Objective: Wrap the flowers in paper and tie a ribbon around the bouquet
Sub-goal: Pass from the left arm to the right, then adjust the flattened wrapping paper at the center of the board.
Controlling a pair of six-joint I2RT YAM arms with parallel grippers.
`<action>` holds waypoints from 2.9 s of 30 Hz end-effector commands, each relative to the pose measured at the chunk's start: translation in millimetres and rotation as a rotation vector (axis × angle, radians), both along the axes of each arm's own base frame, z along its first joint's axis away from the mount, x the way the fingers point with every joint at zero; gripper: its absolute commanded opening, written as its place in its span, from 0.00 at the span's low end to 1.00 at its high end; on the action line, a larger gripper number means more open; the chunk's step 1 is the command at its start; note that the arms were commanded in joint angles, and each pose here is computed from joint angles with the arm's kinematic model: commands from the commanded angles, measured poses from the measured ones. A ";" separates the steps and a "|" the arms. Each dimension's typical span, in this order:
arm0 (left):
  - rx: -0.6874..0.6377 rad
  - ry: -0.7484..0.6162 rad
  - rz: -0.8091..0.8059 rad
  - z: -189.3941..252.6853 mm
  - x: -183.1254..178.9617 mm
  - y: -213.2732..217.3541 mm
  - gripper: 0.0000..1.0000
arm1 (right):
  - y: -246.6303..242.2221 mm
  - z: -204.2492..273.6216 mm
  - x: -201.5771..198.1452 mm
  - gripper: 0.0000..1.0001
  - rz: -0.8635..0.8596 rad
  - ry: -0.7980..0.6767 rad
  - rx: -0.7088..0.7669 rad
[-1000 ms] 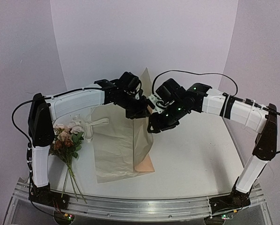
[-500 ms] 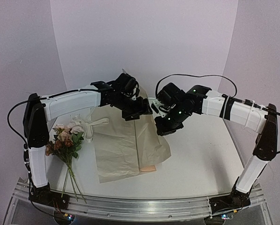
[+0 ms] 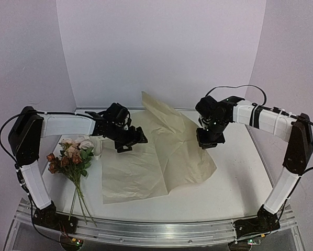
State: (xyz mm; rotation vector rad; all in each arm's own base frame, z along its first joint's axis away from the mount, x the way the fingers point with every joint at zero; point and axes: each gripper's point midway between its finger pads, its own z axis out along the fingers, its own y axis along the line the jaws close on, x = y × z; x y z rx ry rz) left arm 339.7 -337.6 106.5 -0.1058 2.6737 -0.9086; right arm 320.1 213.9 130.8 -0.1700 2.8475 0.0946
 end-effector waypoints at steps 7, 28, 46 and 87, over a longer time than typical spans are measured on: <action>-0.019 0.050 -0.057 -29.8 11.6 -2.3 0.88 | -107.9 -52.1 -64.6 0.00 -0.316 0.013 -0.258; 0.098 0.124 0.064 -27.6 -29.0 72.3 0.90 | -54.7 -90.3 -122.2 0.55 -0.254 -0.057 -0.028; 0.267 -0.012 -0.016 -70.6 22.3 81.9 0.61 | -64.6 -122.3 -101.9 0.91 -0.297 0.271 0.256; 0.478 -0.593 -0.646 -4.3 184.0 48.8 0.00 | -82.1 -109.9 -160.7 0.98 -0.092 -0.056 -0.033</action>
